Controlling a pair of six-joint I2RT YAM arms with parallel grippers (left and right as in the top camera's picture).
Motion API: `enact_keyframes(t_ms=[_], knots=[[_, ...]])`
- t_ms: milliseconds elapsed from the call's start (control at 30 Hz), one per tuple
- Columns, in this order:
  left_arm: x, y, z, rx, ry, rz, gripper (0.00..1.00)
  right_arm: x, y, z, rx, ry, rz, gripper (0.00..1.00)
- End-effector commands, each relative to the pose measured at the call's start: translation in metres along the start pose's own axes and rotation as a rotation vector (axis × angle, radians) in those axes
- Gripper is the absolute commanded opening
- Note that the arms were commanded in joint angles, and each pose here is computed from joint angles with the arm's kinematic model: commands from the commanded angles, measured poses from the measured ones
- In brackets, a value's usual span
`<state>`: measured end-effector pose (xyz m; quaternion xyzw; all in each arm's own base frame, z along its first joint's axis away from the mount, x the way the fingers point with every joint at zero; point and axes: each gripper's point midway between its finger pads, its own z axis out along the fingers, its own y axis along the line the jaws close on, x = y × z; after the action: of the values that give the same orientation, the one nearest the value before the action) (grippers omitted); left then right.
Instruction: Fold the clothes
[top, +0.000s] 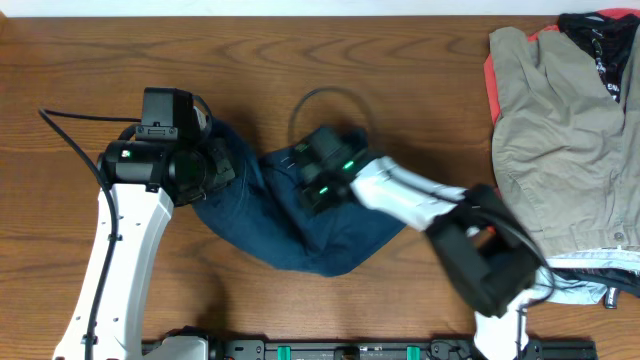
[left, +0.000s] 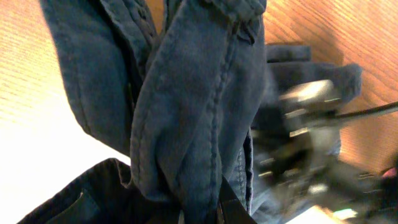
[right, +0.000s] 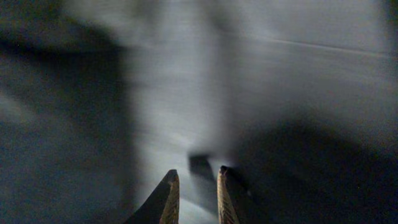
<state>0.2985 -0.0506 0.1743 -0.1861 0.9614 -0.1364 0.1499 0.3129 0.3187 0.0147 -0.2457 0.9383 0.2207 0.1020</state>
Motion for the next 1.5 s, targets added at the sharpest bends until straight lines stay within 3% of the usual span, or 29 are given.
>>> enact_keyframes(t_ms=[0,300,567,833,900,967,1133,1300,1467], knots=[[-0.001,-0.009,-0.007,0.043,-0.008,0.000,0.06,-0.033,-0.060,-0.061,0.166,-0.131,0.100,0.19],[0.006,-0.024,-0.006,0.085,0.012,-0.006,0.06,0.022,-0.130,-0.064,0.246,0.031,0.242,0.09],[0.034,-0.082,0.002,0.165,0.041,0.048,0.06,0.062,-0.126,-0.024,0.244,0.138,0.259,0.08],[0.067,-0.137,0.034,0.195,0.096,0.073,0.07,0.072,-0.112,-0.016,0.246,0.177,0.286,0.04],[0.075,-0.149,0.045,0.202,0.115,0.062,0.17,0.073,-0.113,-0.017,0.252,0.180,0.320,0.03],[0.081,-0.162,0.053,0.223,0.120,0.085,0.34,0.075,-0.117,-0.019,0.259,0.185,0.342,0.04],[0.073,-0.172,0.048,0.273,0.071,0.180,0.50,0.080,-0.150,-0.043,0.356,0.200,0.418,0.13],[0.036,-0.155,0.022,0.296,-0.047,0.244,0.52,0.066,-0.193,-0.102,0.493,0.143,0.507,0.19],[-0.010,-0.116,0.016,0.211,-0.158,0.138,0.54,0.037,-0.194,-0.161,0.427,0.023,0.553,0.20]])
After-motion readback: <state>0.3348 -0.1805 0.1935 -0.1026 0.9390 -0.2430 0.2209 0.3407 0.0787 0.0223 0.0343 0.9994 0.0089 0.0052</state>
